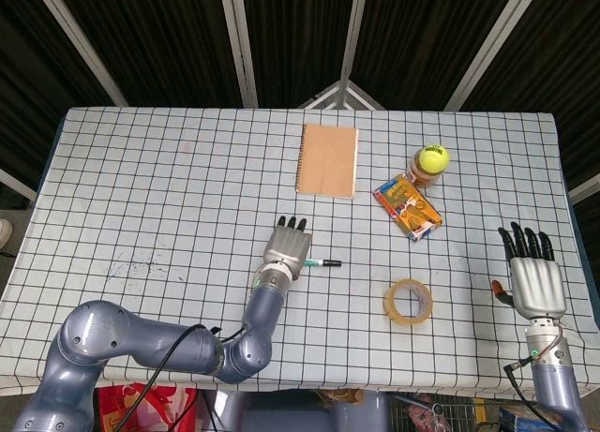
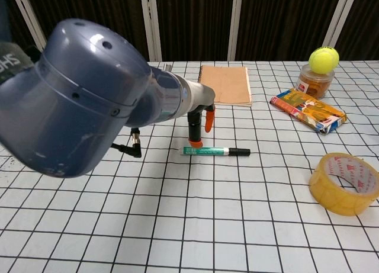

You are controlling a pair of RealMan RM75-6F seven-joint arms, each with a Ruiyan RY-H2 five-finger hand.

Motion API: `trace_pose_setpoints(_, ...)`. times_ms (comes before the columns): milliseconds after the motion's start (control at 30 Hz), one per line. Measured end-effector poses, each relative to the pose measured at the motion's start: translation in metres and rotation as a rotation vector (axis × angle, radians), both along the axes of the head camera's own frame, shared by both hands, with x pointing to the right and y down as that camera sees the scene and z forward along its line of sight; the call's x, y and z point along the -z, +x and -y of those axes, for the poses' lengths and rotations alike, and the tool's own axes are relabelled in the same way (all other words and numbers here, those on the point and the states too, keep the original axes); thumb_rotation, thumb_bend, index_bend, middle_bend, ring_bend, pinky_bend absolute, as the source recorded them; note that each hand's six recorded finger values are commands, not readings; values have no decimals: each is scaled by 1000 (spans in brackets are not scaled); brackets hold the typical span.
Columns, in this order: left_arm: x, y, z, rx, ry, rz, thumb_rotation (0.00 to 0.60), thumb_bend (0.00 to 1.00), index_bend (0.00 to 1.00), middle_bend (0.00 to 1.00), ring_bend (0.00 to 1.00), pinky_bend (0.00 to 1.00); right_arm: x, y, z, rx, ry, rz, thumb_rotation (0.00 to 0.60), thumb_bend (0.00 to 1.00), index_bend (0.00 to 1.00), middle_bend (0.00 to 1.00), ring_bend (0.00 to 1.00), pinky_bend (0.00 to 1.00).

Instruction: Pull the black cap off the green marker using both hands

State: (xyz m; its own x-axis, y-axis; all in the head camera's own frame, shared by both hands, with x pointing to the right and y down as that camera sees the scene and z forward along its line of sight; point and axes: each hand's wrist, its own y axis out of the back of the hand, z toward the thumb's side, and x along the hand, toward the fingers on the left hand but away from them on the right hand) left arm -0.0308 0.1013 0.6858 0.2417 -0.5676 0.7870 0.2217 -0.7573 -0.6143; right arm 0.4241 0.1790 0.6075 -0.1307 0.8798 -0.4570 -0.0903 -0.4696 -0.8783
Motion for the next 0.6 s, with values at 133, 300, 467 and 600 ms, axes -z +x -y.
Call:
trace_pose_setpoints(133, -9, -2, -2, 9, -4, -4, 600, 453, 342, 35, 0, 0, -4, 2, -3, -1, -7, 0, 600, 301, 100, 27, 5, 41)
trace_pose_setpoints(300, -15, 2, -3, 7, 4, -19, 600, 453, 390, 44, 0, 0, -7, 2, -4, -2, -14, 1, 600, 301, 101, 27, 5, 41)
trace_pose_setpoints(467, -19, 6, -4, 4, 16, -23, 600, 453, 420, 58, 0, 0, -12, 2, -4, -1, -21, 1, 600, 301, 100, 27, 4, 41)
trace_pose_setpoints(600, -23, 9, -6, 0, 22, -26, 600, 453, 428, 60, 0, 0, -14, 2, -4, 0, -23, 2, 600, 301, 101, 27, 4, 41)
